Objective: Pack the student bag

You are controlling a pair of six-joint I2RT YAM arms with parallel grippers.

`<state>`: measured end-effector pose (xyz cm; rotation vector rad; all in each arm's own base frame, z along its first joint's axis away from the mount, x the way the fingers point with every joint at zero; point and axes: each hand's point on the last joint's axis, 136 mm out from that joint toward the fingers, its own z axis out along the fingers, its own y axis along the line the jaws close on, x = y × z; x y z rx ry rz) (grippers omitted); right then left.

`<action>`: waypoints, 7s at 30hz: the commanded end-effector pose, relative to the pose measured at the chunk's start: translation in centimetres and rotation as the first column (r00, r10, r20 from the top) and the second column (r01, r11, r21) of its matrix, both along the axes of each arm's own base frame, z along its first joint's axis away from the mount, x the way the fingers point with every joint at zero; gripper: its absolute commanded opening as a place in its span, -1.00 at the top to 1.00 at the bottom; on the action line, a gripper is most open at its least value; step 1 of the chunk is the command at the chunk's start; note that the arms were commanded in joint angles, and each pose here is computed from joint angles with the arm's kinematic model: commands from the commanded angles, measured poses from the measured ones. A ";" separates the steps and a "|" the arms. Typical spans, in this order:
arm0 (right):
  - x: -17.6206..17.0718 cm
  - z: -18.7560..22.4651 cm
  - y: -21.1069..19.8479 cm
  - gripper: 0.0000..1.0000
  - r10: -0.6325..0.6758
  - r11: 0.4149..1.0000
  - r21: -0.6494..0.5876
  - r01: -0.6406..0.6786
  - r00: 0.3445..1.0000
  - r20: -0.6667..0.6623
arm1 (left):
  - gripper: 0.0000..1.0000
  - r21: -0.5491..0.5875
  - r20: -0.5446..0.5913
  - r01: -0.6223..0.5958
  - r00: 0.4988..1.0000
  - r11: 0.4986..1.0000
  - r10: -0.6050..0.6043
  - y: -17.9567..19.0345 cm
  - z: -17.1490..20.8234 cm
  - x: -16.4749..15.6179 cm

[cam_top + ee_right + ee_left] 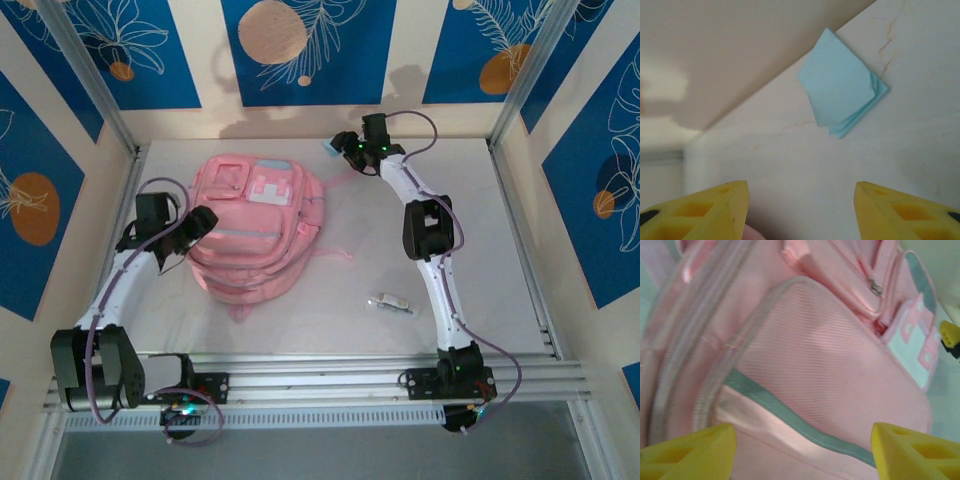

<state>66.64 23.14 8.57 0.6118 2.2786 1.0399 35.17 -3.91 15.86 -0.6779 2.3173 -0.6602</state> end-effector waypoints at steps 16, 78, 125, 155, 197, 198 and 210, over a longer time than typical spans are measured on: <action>2.4 -7.6 2.5 -0.08 -0.370 0.738 0.387 0.553 0.811 -0.454 | -0.41 -0.076 0.073 0.032 0.997 0.997 -0.026 -2.8 2.3 -0.2; -29.6 0.5 -11.1 1.00 0.035 0.988 0.156 0.014 0.951 -0.306 | -0.44 -0.022 0.223 0.238 0.948 0.971 -0.227 -10.8 5.5 1.6; -28.2 9.1 8.0 -0.48 0.572 0.797 -0.324 -0.510 0.809 0.135 | -0.81 0.194 -0.040 0.067 0.997 0.979 -0.060 -4.0 0.1 -5.0; -30.0 4.2 15.3 1.00 0.654 0.756 0.002 -0.654 0.756 0.029 | -0.54 0.113 0.108 0.037 0.993 0.993 -0.049 -4.2 -5.1 0.8; -30.2 1.4 19.1 0.93 0.550 0.827 0.186 -0.530 0.832 -0.072 | -0.50 0.349 -0.015 0.228 0.971 0.909 -0.238 -7.0 -4.8 -1.1; -30.3 1.3 19.0 0.94 0.550 0.827 0.190 -0.530 0.832 -0.072 | -0.50 0.347 -0.006 0.220 0.973 0.912 -0.232 -7.1 -4.8 -0.7; -30.3 3.1 19.6 1.00 0.553 0.810 0.270 -0.520 0.831 -0.060 | -0.51 0.359 0.007 0.264 0.959 0.895 -0.285 -8.8 -5.0 2.0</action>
